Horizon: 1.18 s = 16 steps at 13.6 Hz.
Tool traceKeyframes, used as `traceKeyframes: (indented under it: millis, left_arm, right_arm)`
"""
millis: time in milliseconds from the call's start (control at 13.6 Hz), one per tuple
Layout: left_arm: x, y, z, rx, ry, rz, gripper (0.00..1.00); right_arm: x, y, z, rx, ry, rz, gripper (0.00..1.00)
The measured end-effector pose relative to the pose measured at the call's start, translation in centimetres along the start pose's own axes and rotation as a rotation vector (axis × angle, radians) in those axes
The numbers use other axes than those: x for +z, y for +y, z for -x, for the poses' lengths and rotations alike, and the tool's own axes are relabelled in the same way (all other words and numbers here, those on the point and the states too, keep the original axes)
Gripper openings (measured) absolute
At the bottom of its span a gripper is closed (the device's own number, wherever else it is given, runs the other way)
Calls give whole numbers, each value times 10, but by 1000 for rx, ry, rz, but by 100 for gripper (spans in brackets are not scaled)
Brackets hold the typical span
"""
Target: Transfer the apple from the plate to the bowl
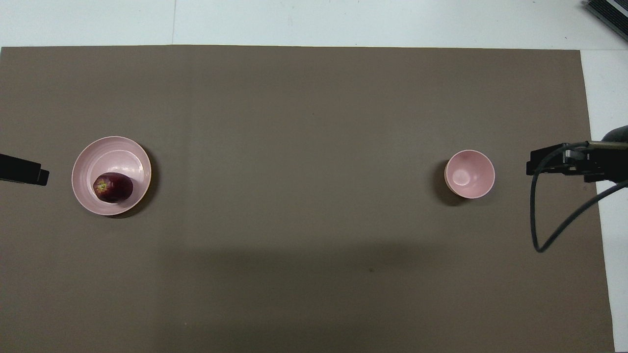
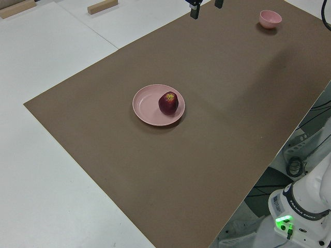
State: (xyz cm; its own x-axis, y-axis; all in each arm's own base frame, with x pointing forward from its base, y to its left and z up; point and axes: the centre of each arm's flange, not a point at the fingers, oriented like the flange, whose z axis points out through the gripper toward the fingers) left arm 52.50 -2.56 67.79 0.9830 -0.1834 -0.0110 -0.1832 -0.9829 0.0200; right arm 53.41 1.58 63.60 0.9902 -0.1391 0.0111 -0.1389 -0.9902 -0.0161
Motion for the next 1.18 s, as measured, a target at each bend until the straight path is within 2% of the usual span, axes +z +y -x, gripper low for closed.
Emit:
traceKeyframes:
  millis: [221, 368, 884, 1179]
  left_arm:
    - [5, 0, -2, 0, 11, -1, 100]
    - [23, -1, -7, 0, 33, -4, 100]
    - [142, -11, -19, -13, 50, -7, 100]
    - [187, -23, -16, -37, 71, -11, 100]
  right_arm:
    - [0, 0, 0, 0, 0, 0, 100]
    - [0, 0, 0, 0, 0, 0, 100]
    - [0, -1, 0, -1, -3, 0, 100]
    - [3, -5, 7, -10, -47, 8, 100]
